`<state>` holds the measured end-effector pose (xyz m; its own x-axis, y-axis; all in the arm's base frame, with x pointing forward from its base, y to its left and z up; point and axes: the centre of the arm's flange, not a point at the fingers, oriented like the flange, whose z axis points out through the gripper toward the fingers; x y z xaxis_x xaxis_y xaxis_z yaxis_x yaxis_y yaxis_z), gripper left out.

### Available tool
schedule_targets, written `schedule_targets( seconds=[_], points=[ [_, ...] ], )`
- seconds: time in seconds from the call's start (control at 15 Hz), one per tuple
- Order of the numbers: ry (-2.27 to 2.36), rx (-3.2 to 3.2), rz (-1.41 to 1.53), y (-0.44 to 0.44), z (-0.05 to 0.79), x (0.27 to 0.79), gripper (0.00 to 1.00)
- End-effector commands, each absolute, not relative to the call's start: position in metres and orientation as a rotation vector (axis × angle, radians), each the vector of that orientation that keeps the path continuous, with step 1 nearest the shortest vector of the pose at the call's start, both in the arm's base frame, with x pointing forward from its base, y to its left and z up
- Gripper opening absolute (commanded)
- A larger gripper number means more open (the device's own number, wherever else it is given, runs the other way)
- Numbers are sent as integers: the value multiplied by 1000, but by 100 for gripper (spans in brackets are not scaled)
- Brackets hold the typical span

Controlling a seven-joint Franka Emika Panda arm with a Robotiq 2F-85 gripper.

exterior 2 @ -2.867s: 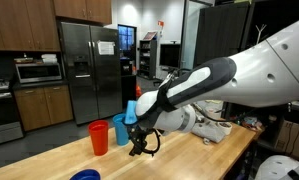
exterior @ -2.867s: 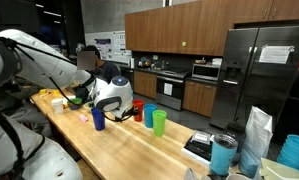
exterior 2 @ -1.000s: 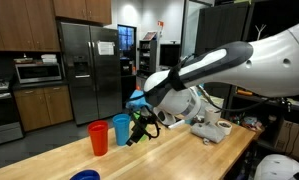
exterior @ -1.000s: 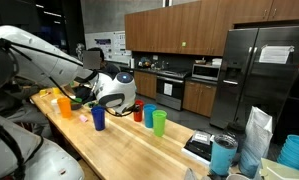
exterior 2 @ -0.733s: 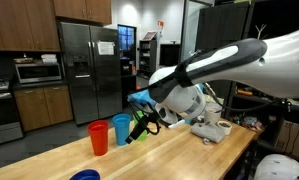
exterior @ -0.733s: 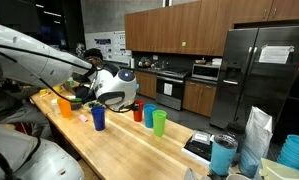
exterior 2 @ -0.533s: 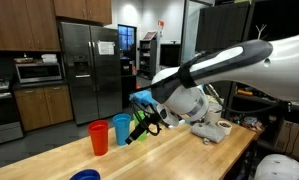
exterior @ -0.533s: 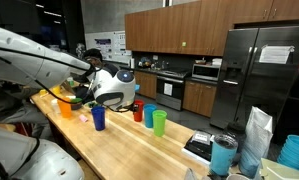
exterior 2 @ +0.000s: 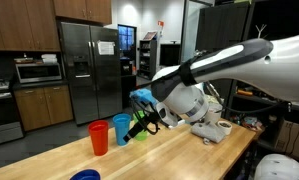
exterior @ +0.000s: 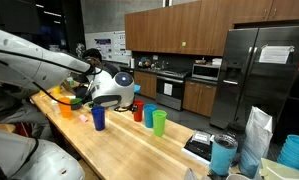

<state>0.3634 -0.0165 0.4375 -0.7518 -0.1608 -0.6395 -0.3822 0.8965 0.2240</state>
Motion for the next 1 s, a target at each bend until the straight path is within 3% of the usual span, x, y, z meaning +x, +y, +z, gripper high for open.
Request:
schedule_targets(
  seconds=[0.0,0.93],
  points=[
    [2418,-388,455,-17,437,363,100],
    [2590,-278,269,-40,476,363,100]
  ],
)
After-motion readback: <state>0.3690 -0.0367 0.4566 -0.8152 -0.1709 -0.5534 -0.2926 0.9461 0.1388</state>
